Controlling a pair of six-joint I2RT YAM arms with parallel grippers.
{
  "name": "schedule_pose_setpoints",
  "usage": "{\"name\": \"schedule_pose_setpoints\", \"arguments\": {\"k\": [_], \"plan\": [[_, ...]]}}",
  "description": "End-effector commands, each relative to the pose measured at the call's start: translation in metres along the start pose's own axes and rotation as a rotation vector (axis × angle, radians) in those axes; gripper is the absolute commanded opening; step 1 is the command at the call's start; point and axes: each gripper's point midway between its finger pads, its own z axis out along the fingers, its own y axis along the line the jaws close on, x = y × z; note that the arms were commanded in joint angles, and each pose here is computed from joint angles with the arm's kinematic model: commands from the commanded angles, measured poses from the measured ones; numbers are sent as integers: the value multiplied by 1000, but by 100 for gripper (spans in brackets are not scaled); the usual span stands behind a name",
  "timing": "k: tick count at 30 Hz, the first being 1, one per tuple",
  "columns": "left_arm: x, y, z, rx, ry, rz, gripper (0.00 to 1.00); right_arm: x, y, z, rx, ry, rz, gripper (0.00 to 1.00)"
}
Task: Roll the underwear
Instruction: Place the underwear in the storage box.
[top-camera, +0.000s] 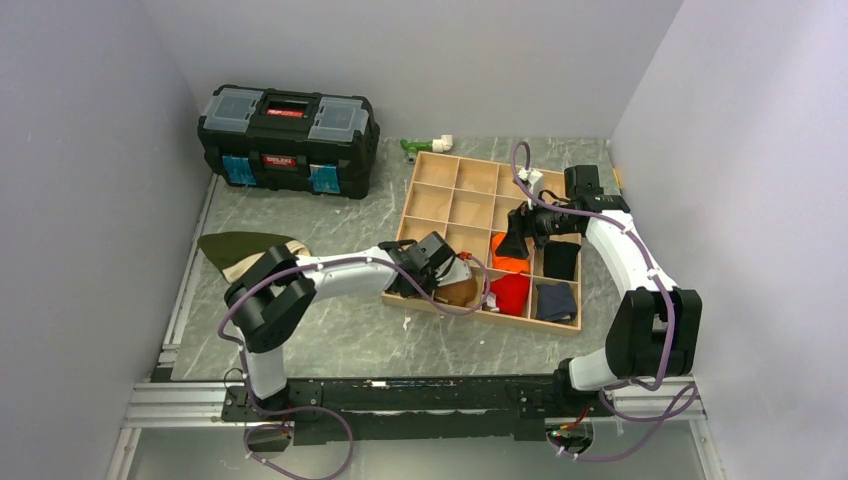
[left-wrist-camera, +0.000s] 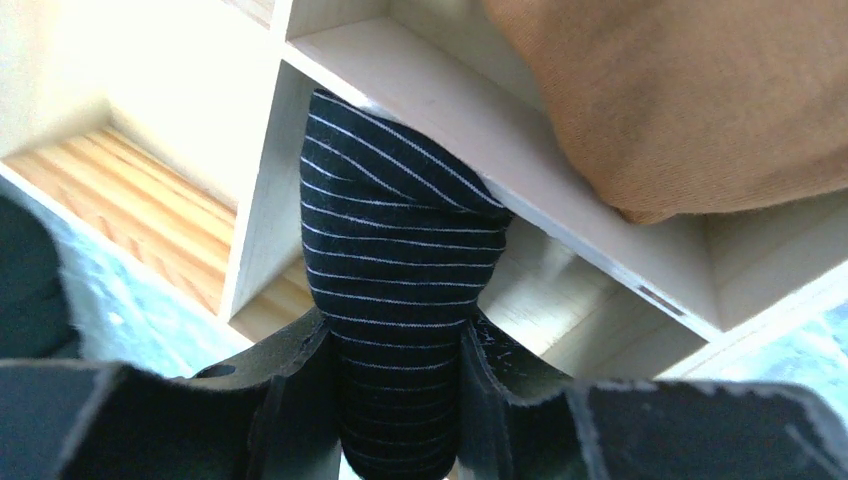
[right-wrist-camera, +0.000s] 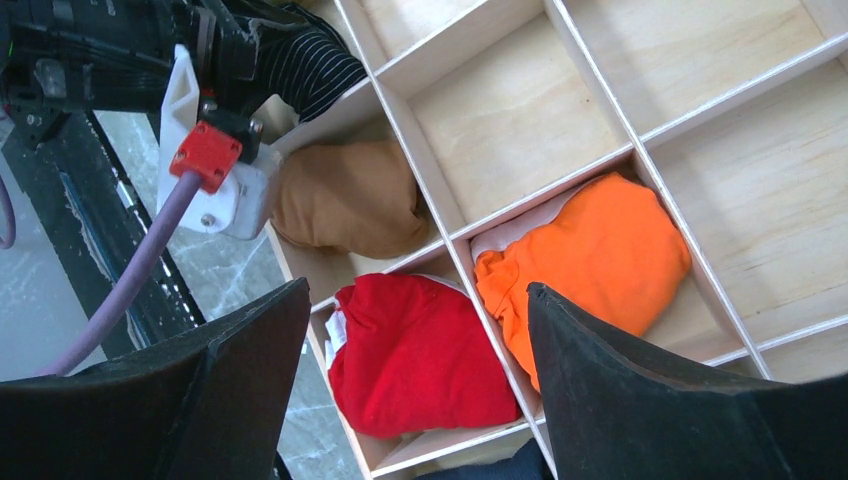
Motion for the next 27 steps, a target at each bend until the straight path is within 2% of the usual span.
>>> {"name": "schedule_pose_setpoints", "arguments": {"k": [1,9,21,27], "plan": [[-1,-14,-2,153,15,-129,0,-2,2,0,-23,-13,-15,82],[4,-15,-1,314,31,-310,0,0,-7,-4,-7,-14,4,82],[-9,-27,-8,515,-13,-541,0,2,-10,-1,-9,-5,15,82],[-4,-32,-2,563,-11,-642,0,4,-11,1,-14,1,21,82]]}}
